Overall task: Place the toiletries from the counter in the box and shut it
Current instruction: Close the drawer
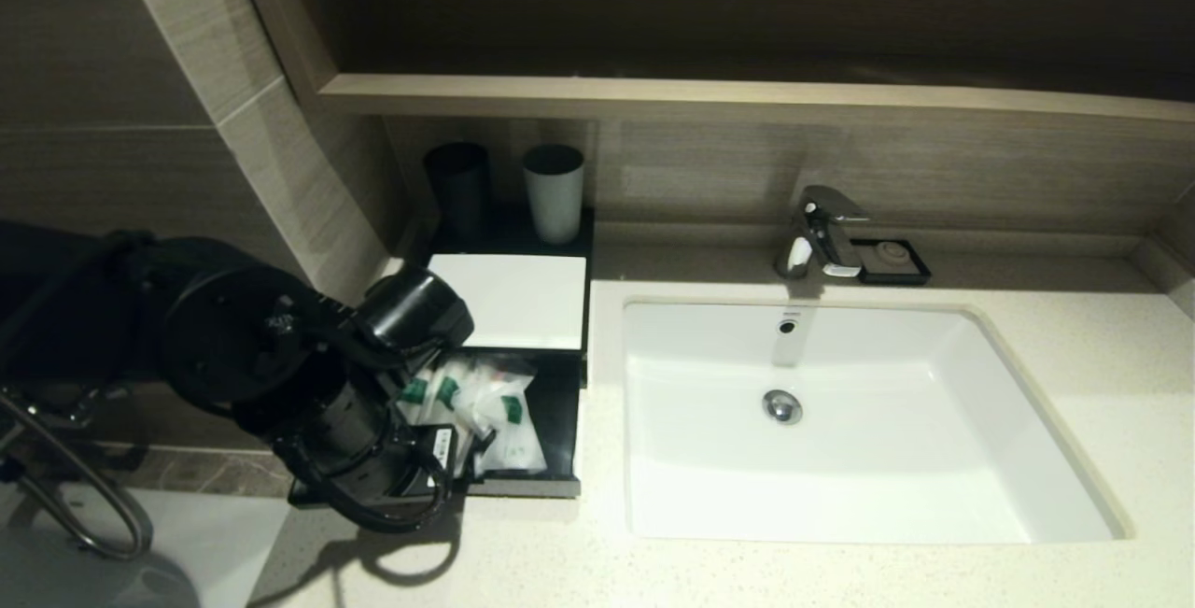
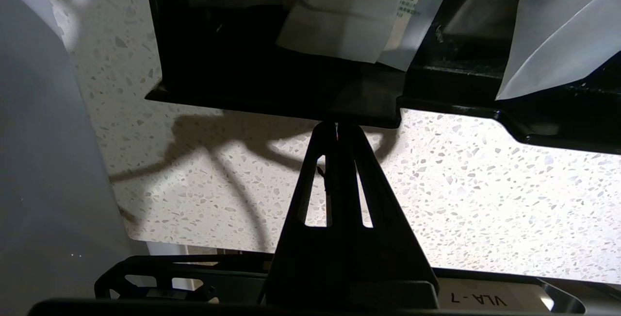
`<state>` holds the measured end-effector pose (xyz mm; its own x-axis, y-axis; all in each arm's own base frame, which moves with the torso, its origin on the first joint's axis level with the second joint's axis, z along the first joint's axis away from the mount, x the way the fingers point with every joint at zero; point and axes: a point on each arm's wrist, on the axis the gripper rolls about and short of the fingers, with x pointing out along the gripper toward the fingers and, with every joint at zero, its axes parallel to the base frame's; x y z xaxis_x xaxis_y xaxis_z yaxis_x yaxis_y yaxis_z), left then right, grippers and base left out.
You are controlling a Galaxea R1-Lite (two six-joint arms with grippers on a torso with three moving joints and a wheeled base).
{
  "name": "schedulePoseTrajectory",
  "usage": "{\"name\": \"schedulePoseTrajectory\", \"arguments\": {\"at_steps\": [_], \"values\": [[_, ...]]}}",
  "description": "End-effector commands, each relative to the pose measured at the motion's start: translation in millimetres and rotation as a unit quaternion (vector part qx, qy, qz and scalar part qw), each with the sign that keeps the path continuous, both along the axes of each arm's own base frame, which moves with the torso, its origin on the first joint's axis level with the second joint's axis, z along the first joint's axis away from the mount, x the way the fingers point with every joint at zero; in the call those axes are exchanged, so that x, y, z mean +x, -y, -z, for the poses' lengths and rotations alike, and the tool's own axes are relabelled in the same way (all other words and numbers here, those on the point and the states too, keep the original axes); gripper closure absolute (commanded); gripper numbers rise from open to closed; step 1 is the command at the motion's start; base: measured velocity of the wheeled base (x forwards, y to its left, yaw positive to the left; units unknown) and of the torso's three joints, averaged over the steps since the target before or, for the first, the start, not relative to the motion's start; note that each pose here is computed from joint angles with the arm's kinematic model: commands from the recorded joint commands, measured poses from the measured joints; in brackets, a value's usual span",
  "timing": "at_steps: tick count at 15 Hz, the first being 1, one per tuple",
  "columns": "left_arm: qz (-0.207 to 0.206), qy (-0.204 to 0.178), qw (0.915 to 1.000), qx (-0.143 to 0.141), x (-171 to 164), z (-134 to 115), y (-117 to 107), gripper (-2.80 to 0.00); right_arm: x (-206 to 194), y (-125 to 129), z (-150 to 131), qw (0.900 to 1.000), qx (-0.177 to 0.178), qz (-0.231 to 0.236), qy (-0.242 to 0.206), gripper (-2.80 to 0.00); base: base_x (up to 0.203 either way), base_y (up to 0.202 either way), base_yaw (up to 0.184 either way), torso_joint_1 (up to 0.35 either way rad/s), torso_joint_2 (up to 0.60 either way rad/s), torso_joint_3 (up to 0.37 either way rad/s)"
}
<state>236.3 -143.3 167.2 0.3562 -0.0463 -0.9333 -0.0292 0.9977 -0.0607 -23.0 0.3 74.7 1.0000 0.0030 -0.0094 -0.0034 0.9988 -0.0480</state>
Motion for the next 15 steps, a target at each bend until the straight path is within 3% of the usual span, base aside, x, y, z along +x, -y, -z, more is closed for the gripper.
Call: {"name": "schedulePoseTrajectory", "arguments": {"at_steps": [1,15], "values": [[-0.002,0.0,1.0,0.0,2,0,1,0.0,0,0,0,1.0,-0.001,0.0,0.0,0.0,0.0,0.0,0.0,0.0,0.0,0.0],[-0.014,0.024,0.9995,-0.013,24,0,4,0.0,0,0,0,1.0,-0.001,0.0,0.0,0.0,0.0,0.0,0.0,0.0,0.0,0.0]]}}
